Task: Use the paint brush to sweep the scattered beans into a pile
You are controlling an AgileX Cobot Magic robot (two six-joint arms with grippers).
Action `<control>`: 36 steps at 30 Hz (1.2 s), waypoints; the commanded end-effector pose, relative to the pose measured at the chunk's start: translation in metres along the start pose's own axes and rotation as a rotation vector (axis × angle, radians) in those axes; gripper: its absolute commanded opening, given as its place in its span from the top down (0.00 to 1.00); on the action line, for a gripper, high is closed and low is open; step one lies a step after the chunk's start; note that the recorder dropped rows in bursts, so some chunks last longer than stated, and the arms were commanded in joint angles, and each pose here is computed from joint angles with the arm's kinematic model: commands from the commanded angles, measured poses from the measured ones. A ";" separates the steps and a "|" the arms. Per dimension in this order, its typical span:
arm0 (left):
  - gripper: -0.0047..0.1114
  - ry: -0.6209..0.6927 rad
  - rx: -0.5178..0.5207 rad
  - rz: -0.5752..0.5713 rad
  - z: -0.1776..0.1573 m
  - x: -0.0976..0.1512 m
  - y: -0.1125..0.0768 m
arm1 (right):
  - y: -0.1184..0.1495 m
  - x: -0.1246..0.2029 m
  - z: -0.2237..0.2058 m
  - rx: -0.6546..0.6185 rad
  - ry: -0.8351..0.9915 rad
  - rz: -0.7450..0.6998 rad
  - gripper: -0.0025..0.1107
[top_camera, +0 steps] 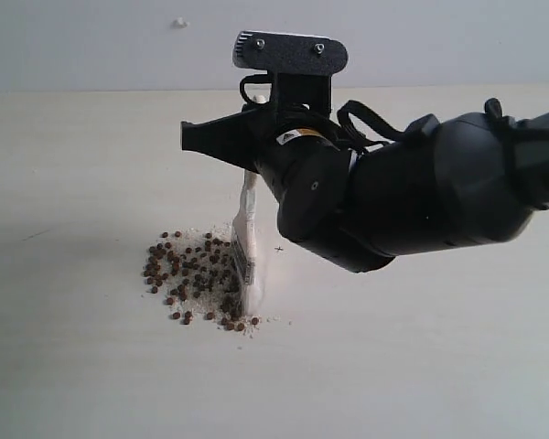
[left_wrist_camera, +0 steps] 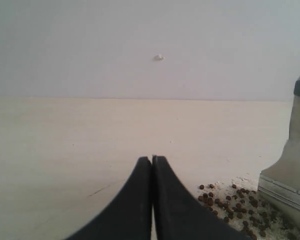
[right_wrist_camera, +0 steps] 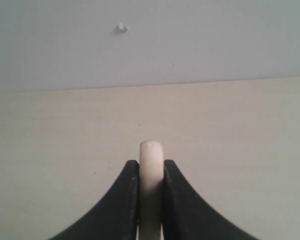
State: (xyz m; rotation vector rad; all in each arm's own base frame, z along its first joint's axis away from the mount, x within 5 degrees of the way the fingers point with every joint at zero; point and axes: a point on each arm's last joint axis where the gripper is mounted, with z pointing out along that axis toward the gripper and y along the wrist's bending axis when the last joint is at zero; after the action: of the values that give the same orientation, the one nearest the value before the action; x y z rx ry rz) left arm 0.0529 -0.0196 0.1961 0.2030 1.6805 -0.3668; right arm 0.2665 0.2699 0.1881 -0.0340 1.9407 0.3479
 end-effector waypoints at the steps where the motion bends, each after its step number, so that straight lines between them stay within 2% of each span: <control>1: 0.96 -0.001 -0.001 -0.006 0.000 0.001 0.000 | -0.003 -0.008 -0.005 0.041 -0.007 -0.069 0.98; 9: 0.96 -0.001 -0.001 -0.006 0.000 0.001 0.000 | -0.006 -0.047 -0.030 0.065 -0.085 -0.230 0.98; 13: 0.96 -0.001 -0.001 -0.006 0.000 0.001 0.000 | -0.018 -0.062 -0.043 0.193 -0.087 -0.331 0.98; 16: 0.96 -0.001 -0.001 -0.006 0.000 0.001 0.000 | -0.028 -0.059 -0.047 0.285 0.003 -0.390 0.98; 19: 0.96 -0.001 -0.001 -0.006 0.000 0.001 0.000 | -0.034 -0.045 -0.047 0.320 0.121 -0.357 0.98; 23: 0.96 -0.001 -0.001 -0.006 0.000 0.001 0.000 | -0.013 -0.014 -0.054 0.267 0.174 -0.373 0.98; 27: 0.96 -0.001 -0.001 -0.006 0.000 0.001 0.000 | 0.000 0.026 -0.043 0.272 0.196 -0.259 0.98; 31: 0.96 -0.001 -0.001 -0.006 0.000 0.001 0.000 | 0.007 0.040 -0.032 0.210 0.161 -0.090 0.98; 36: 0.96 -0.001 -0.001 -0.006 0.000 0.001 0.000 | 0.016 0.041 -0.025 0.166 0.118 0.021 0.98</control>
State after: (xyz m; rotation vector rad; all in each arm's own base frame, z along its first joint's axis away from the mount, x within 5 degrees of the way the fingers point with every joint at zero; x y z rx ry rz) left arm 0.0529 -0.0196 0.1961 0.2030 1.6809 -0.3667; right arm 0.2238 0.2782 0.1637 0.0297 2.0790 0.1352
